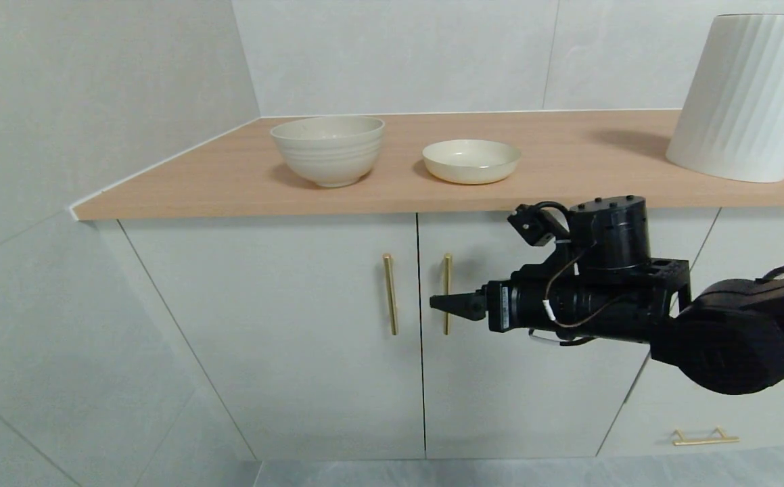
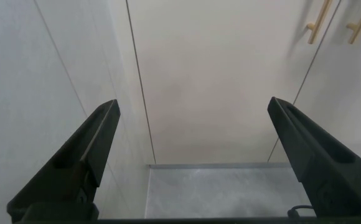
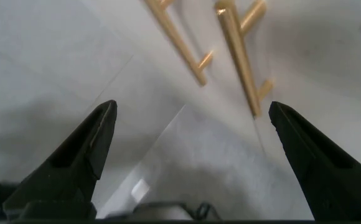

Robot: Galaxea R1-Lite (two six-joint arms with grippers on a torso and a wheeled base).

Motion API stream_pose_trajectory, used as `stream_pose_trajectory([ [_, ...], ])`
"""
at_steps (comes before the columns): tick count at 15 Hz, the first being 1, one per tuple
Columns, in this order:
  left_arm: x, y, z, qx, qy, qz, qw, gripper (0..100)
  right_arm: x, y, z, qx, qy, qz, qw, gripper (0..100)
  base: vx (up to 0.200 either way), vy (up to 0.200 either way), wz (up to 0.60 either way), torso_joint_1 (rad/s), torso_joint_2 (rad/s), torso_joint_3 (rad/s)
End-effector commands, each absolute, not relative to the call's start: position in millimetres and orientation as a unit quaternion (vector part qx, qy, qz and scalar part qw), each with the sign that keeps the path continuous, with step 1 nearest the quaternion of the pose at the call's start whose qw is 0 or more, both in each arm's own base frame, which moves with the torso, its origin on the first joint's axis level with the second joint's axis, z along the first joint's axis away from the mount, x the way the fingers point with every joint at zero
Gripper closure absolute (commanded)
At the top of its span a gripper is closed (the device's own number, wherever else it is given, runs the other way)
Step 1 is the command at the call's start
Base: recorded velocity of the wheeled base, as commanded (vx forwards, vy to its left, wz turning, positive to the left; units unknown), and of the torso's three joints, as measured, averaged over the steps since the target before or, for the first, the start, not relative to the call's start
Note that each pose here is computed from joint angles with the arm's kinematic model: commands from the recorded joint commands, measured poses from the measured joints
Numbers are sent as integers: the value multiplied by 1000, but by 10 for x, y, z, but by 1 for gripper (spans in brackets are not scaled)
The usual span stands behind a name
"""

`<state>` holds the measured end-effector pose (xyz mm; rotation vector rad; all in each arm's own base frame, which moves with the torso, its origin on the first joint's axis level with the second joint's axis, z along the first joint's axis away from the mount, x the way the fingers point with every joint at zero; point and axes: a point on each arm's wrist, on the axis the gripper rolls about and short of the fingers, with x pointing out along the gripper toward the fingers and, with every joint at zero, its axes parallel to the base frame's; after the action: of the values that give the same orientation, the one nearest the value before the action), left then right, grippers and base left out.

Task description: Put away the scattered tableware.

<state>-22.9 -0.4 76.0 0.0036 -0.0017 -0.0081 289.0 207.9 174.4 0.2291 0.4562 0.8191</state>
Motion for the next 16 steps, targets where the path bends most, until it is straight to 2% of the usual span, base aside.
stream_pose_trajectory([
  [1,-229,-4,759,2,-1,-4,1000,0,2984,2174,1502,107,238,386,885,0,0,0,0,0,0,0],
  [6,-229,-4,759,2,-1,-4,1000,0,3052,2207,1532,130,201,366,899,0,0,0,0,0,0,0],
  [10,-229,-4,759,2,-1,-4,1000,0,3118,2401,1403,147,164,364,905,0,0,0,0,0,0,0],
  [16,-229,-4,759,2,-1,-4,1000,0,3195,2481,1356,182,165,361,900,0,0,0,0,0,0,0],
])
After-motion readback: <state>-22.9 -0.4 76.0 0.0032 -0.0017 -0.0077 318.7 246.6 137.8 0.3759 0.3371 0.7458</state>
